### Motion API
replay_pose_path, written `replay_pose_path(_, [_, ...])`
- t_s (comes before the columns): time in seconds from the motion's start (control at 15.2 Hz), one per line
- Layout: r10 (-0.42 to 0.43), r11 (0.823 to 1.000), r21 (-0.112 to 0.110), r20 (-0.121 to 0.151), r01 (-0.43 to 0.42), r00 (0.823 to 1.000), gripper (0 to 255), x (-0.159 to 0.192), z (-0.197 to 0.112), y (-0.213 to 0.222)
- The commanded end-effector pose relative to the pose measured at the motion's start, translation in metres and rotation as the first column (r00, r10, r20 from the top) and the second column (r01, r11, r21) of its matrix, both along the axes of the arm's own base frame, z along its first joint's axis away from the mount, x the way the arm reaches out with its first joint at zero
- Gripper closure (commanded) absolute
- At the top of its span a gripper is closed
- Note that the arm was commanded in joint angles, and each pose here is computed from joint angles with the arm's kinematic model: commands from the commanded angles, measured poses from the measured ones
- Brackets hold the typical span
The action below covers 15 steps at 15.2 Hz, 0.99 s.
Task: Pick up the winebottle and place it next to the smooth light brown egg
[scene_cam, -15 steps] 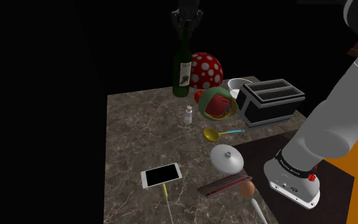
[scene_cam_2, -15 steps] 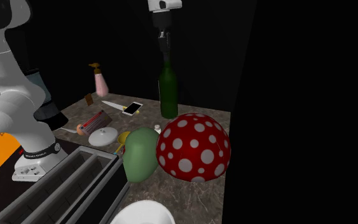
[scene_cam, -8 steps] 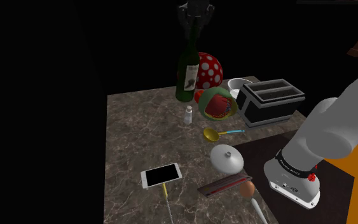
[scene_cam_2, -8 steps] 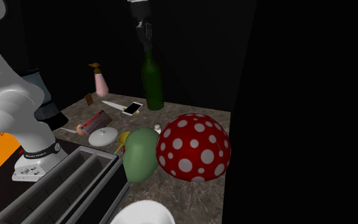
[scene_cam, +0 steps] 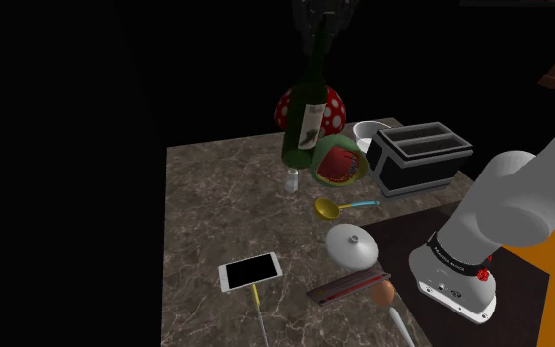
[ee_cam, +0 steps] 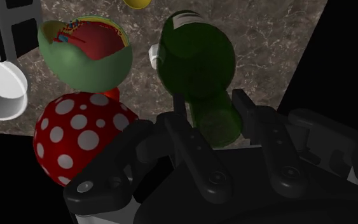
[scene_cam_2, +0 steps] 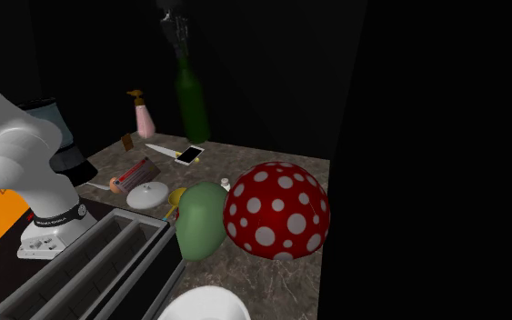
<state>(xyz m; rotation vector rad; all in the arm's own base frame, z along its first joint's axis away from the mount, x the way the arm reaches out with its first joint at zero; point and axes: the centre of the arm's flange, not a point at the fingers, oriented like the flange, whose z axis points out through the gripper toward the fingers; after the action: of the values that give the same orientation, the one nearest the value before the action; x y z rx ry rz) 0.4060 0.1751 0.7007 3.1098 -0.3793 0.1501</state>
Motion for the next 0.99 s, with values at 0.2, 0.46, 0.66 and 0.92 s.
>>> replay_pose_path(0.2, [-0.001, 1.000, 0.000, -0.001, 0.001, 1.000, 255, -0.058, 0.025, 0.027])
replay_pose_path(0.46, [-0.001, 1.000, 0.000, -0.001, 0.001, 1.000, 255, -0.102, 0.043, 0.049])
replay_pose_path(0.66, [-0.001, 1.000, 0.000, -0.001, 0.001, 1.000, 255, -0.135, 0.058, 0.065])
replay_pose_path(0.92, [-0.001, 1.000, 0.000, -0.001, 0.001, 1.000, 255, -0.180, 0.076, 0.087])
